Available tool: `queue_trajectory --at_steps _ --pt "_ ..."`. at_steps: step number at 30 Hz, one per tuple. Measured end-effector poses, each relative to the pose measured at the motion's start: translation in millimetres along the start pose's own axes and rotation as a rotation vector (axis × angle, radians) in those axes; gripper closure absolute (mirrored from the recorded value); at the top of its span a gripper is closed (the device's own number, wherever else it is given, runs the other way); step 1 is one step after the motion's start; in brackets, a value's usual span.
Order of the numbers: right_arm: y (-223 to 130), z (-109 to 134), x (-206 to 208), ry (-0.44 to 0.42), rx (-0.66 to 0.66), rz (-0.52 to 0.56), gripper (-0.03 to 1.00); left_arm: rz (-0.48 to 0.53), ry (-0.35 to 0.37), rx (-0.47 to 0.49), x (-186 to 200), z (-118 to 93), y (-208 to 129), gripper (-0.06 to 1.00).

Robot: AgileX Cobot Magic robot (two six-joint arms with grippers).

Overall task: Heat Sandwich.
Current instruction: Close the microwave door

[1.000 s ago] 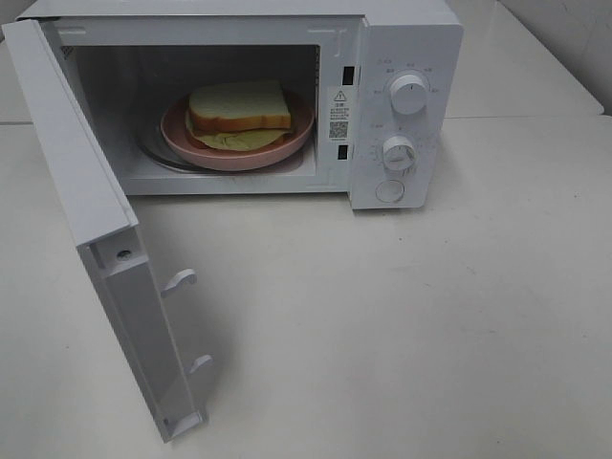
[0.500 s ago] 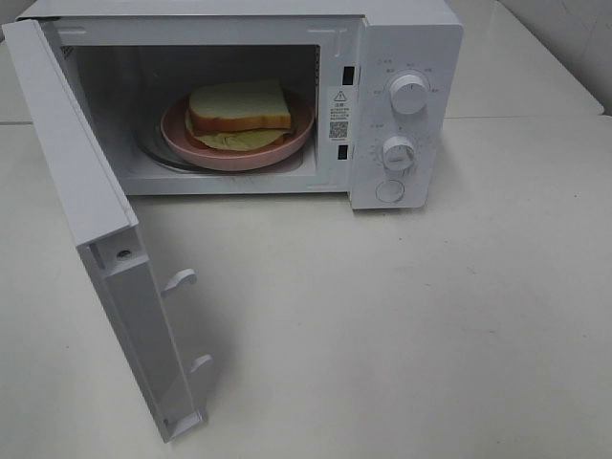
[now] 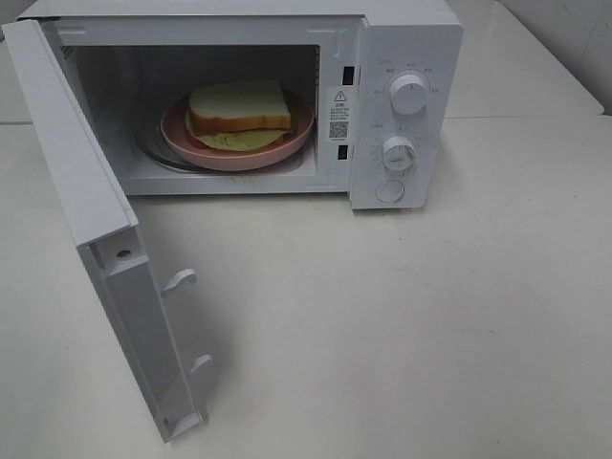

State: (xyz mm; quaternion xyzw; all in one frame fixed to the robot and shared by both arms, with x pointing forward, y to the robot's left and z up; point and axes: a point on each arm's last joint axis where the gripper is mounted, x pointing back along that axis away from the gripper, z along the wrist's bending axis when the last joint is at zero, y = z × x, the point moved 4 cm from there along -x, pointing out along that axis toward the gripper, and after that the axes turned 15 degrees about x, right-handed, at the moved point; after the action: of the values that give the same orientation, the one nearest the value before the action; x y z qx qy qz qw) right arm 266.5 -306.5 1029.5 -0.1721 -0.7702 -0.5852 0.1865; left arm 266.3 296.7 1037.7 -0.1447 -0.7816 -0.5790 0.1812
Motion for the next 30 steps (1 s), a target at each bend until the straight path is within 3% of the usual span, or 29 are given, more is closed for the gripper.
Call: queue_trajectory --at_steps 10,16,20,22,23,25,26,28,30 --pt "0 0 0 0.0 0.0 0.0 0.21 -0.016 -0.004 0.0 1 -3 9 -0.02" --pt "0 0 0 0.0 0.0 0.0 0.22 0.047 0.014 0.005 -16 -5 21 0.06" --pt "0 0 0 0.0 0.0 0.0 0.22 0.093 0.028 0.01 -31 -6 28 0.18" --pt "0 0 0 0.0 0.0 0.0 0.22 0.107 0.034 0.012 -42 -8 34 0.31" --pt "0 0 0 0.0 0.0 0.0 0.22 0.107 0.034 0.012 -42 -8 34 0.31" --pt "0 0 0 0.0 0.0 0.0 0.22 0.115 0.038 0.013 -50 -8 38 0.43" --pt "0 0 0 0.0 0.0 0.0 0.22 0.115 0.04 0.015 -58 -9 43 0.55" --pt "0 0 0 0.0 0.0 0.0 0.22 0.113 0.04 0.015 -61 -9 45 0.6" --pt "0 0 0 0.0 0.0 0.0 0.22 0.098 0.038 0.017 -74 -11 53 0.72"
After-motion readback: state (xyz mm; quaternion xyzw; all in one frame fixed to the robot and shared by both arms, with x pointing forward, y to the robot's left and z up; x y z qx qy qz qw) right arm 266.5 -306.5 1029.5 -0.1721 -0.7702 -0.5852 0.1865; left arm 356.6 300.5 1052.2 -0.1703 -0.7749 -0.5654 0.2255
